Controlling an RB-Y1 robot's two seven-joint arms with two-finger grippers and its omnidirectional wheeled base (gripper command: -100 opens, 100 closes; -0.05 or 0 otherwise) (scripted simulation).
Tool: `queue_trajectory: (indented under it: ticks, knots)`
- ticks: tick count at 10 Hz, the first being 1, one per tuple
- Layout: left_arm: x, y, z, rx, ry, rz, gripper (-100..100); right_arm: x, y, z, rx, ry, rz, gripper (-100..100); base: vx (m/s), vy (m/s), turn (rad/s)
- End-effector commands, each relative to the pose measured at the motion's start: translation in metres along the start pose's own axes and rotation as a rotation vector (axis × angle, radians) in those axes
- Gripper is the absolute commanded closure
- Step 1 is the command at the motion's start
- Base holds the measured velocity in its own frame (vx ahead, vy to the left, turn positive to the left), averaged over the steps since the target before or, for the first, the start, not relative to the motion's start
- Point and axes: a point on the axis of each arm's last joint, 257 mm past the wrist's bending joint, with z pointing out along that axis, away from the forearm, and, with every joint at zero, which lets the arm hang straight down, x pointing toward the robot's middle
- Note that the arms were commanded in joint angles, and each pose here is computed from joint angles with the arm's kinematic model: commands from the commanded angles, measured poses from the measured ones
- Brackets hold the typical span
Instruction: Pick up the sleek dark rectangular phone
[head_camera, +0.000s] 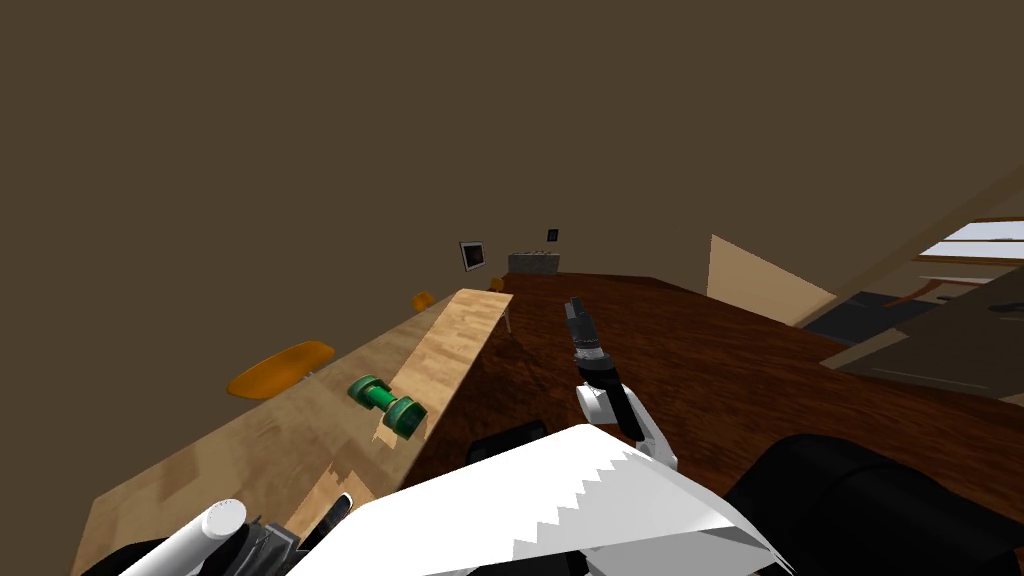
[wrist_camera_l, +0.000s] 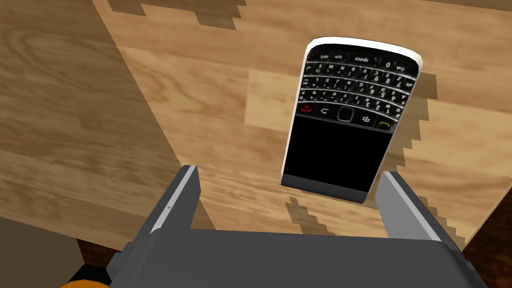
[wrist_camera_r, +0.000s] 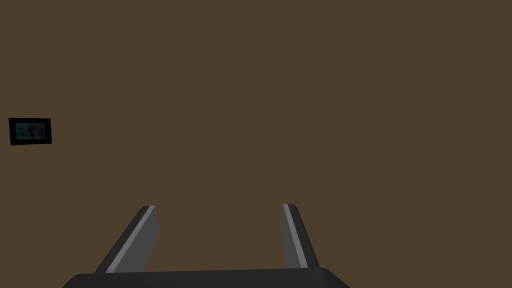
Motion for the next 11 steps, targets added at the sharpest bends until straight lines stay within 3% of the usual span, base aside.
queue_trajectory:
  ticks: [1,5,6,7,8,11]
  knots:
    - [-0.001,0.012,0.001,-0.033,-0.002,-0.017,-100,0.0,0.0,0.0,0.0,0.0,0.0,0,0.035,0.025,-0.031]
    - [-0.005,0.053,0.013,-0.17,-0.005,-0.088,-100,0.0,0.0,0.0,0.0,0.0,0.0,0,0.036,0.026,-0.07]
    - [-0.004,0.044,0.011,-0.147,-0.004,-0.076,-100,0.0,0.0,0.0,0.0,0.0,0.0,0,0.016,0.015,-0.017]
    - [-0.004,0.046,0.011,-0.152,-0.004,-0.079,0,0.0,0.0,0.0,0.0,0.0,0.0,0,0.0,0.0,0.0]
    - [-0.001,0.052,0.021,-0.152,-0.003,-0.074,-100,0.0,0.0,0.0,0.0,0.0,0.0,0,0.012,0.019,0.032]
    - [0.003,0.061,0.035,-0.153,-0.002,-0.065,-100,0.0,0.0,0.0,0.0,0.0,0.0,0,0.013,0.026,0.03]
